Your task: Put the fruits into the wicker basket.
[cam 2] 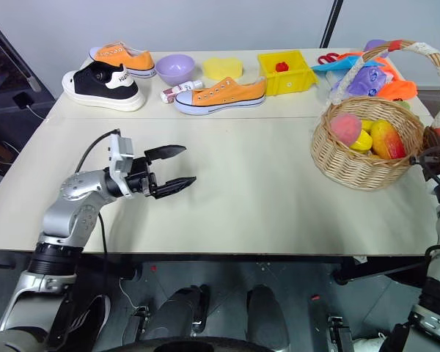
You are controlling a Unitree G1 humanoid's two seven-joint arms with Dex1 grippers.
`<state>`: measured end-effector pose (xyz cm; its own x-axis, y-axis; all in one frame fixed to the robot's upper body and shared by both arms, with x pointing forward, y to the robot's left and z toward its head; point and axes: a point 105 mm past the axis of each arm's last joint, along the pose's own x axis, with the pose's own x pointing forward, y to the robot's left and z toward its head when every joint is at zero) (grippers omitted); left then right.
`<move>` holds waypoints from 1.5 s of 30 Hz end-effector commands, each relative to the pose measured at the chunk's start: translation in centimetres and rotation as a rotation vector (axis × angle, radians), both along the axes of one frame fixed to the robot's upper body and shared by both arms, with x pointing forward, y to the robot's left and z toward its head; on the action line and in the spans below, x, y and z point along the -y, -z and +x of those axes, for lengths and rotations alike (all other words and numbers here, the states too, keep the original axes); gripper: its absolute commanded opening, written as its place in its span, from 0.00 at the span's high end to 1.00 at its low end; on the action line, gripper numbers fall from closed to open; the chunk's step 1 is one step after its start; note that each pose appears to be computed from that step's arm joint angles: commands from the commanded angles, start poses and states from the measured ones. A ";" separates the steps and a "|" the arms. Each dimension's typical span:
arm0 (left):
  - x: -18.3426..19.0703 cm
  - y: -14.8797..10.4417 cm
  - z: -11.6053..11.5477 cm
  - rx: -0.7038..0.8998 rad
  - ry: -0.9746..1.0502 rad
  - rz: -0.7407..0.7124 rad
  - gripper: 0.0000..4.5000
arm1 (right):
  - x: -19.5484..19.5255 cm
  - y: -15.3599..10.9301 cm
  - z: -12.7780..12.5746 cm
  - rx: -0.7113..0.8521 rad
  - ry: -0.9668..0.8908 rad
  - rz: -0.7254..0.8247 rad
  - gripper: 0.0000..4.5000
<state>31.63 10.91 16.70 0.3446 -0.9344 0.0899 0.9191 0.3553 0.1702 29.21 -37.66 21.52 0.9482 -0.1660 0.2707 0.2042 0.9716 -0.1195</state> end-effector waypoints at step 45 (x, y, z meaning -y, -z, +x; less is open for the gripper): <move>-16.2 1.5 -1.0 0.001 -1.095 -0.159 0.00 | -26.4 7.7 1.6 -0.184 -1.219 -0.336 0.01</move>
